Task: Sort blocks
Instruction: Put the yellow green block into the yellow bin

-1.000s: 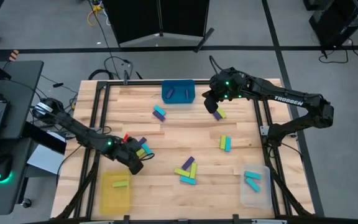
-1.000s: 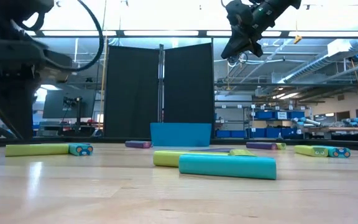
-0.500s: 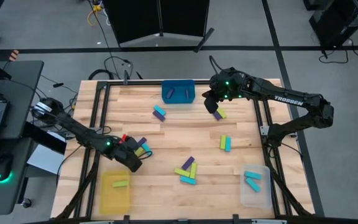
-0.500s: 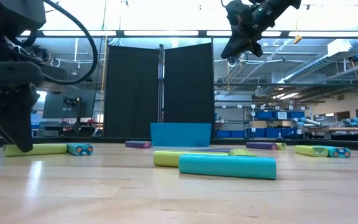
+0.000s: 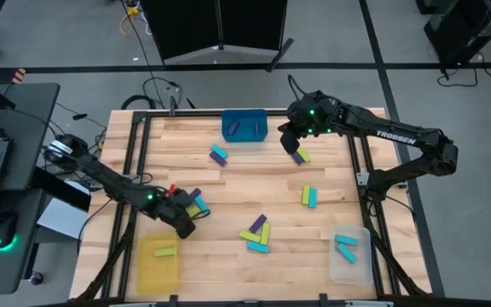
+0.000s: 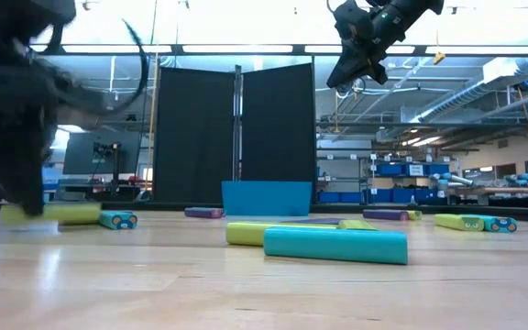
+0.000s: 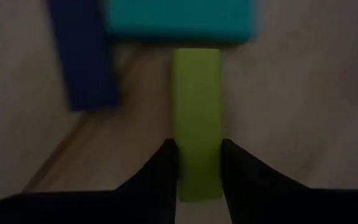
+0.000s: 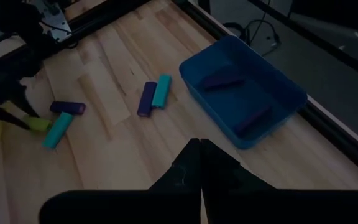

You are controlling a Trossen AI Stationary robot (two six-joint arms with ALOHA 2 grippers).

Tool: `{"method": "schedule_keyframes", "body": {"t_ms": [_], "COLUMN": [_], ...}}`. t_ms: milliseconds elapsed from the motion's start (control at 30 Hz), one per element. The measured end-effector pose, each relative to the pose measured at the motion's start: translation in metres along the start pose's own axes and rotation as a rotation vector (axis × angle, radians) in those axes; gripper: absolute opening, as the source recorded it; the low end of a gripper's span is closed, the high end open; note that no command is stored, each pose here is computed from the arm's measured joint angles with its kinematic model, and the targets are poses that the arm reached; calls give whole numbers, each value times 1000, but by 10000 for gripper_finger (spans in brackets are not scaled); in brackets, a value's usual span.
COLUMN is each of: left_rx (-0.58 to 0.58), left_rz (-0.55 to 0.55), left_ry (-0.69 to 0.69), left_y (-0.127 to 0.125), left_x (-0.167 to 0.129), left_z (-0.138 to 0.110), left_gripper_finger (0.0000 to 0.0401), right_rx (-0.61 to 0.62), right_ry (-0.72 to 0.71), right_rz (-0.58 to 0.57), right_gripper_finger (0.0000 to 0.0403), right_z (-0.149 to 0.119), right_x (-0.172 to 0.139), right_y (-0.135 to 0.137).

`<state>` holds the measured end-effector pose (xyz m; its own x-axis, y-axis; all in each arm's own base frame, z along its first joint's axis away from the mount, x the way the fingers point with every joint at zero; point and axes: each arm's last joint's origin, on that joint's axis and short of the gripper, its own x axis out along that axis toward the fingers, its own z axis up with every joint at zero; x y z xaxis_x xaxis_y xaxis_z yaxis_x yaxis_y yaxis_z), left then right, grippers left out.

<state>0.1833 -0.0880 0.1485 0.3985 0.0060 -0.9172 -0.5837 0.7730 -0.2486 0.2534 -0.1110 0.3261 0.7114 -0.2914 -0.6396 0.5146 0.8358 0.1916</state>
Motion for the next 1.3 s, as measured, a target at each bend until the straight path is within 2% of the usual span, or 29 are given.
{"method": "schedule_keyframes", "body": {"t_ms": [200,400,567,700,900,1067,1300], "left_rx": [176,316,394,387,395,367,272], "left_rz": [3,-49,-104,-180,-217,-271,-235], "left_ry": [-9,7,40,62,140,179,221], "left_y": [-24,-44,-54,-60,-69,-80,-75], "left_x": [-30,-78,-119,-138,-137,-118,-87], "left_z": [18,33,23,-1,-44,-72,-107], "left_gripper_finger": [97,97,97,97,97,97,97], "right_rx": [-5,-27,-29,-29,-26,0,8], "right_ry": [0,0,0,0,0,0,-4], "right_rz": [0,0,0,0,0,0,-17], "right_gripper_finger": [7,7,7,7,7,7,7], "right_z": [0,0,0,0,0,0,0], "right_x": [0,0,0,0,0,0,0], "right_y": [0,0,0,0,0,0,0]}}
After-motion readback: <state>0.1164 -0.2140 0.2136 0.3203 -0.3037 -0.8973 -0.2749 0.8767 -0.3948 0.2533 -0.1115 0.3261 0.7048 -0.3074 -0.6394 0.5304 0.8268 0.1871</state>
